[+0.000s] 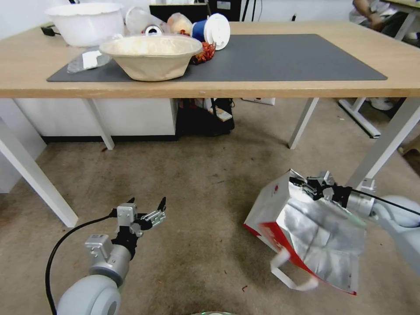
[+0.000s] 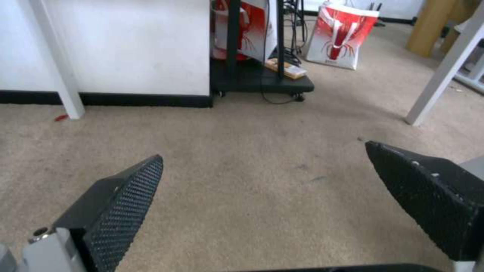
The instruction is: Pick up the food delivery bag from the floor and place it on the table.
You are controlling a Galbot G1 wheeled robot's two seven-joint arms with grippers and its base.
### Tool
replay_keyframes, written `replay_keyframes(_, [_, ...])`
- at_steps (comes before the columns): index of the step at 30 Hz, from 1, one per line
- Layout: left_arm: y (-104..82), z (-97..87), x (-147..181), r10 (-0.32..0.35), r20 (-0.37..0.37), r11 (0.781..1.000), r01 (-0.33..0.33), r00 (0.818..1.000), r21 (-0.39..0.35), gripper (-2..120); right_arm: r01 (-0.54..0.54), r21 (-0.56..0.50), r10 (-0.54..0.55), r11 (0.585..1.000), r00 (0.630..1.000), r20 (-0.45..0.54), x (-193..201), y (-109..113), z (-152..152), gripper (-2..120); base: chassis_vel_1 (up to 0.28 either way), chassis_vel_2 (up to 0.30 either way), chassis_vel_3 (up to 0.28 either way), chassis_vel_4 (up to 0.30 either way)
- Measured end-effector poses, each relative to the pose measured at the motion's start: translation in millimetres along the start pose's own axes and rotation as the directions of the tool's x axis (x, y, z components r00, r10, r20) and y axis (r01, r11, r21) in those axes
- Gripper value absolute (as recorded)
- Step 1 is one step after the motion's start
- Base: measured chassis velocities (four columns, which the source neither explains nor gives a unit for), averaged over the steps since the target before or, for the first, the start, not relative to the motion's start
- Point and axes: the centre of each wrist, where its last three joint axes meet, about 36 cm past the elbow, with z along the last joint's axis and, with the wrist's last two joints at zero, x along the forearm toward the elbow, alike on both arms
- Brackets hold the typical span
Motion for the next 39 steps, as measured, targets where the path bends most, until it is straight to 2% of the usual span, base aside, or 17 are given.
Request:
replay_keyframes(5, [1.8,-3.1,2,-0.01,0.008,1.0,0.01,1.0,0.004,100,0.124,-0.041,-0.119,0.991,0.987,0.109,7,4,-17,0,0.0,0.0,0.0,0.0])
replay_keyframes(13, [3.2,-6.4,3,-0.017,0.018,1.0,0.016,1.0,0.015,100,0.242,-0.127,-0.207,0.962,0.948,0.24,6,12,-29,0,0.0,0.0,0.0,0.0])
replay_keyframes(15, [3.7,-7.1,3,-0.02,0.021,1.0,0.02,1.0,0.017,100,0.303,-0.172,-0.242,0.938,0.922,0.302,1,22,-31,0,0.0,0.0,0.0,0.0])
replay_keyframes(22, [4.9,-8.0,4,-0.029,0.024,0.999,0.029,0.999,0.019,100,0.402,-0.22,-0.298,0.889,0.872,0.388,-8,34,-33,0,0.0,0.0,0.0,0.0])
replay_keyframes(24, [6.1,-8.8,4,-0.037,0.027,0.999,0.036,0.999,0.02,100,0.448,-0.241,-0.317,0.861,0.842,0.436,-13,40,-34,0,0.0,0.0,0.0,0.0])
replay_keyframes(25, [6.1,-8.8,4,-0.037,0.027,0.999,0.036,0.999,0.02,100,0.448,-0.241,-0.317,0.861,0.842,0.436,-13,40,-34,0,0.0,0.0,0.0,0.0])
replay_keyframes(28, [6.5,-10.2,5,-0.043,0.034,0.999,0.042,0.999,0.025,100,0.505,-0.247,-0.351,0.827,0.807,0.475,-15,44,-35,0,0.0,0.0,0.0,0.0])
replay_keyframes(32, [6.0,-11.5,5,-0.047,0.039,0.998,0.046,0.998,0.033,100,0.542,-0.248,-0.373,0.803,0.782,0.5,-16,48,-34,0,0.0,0.0,0.0,0.0])
replay_keyframes(39, [5.8,-12.1,5,-0.047,0.06,0.998,0.044,0.997,0.047,100,0.572,-0.251,-0.379,0.781,0.754,0.537,-16,52,-33,0,0.0,0.0,0.0,0.0])
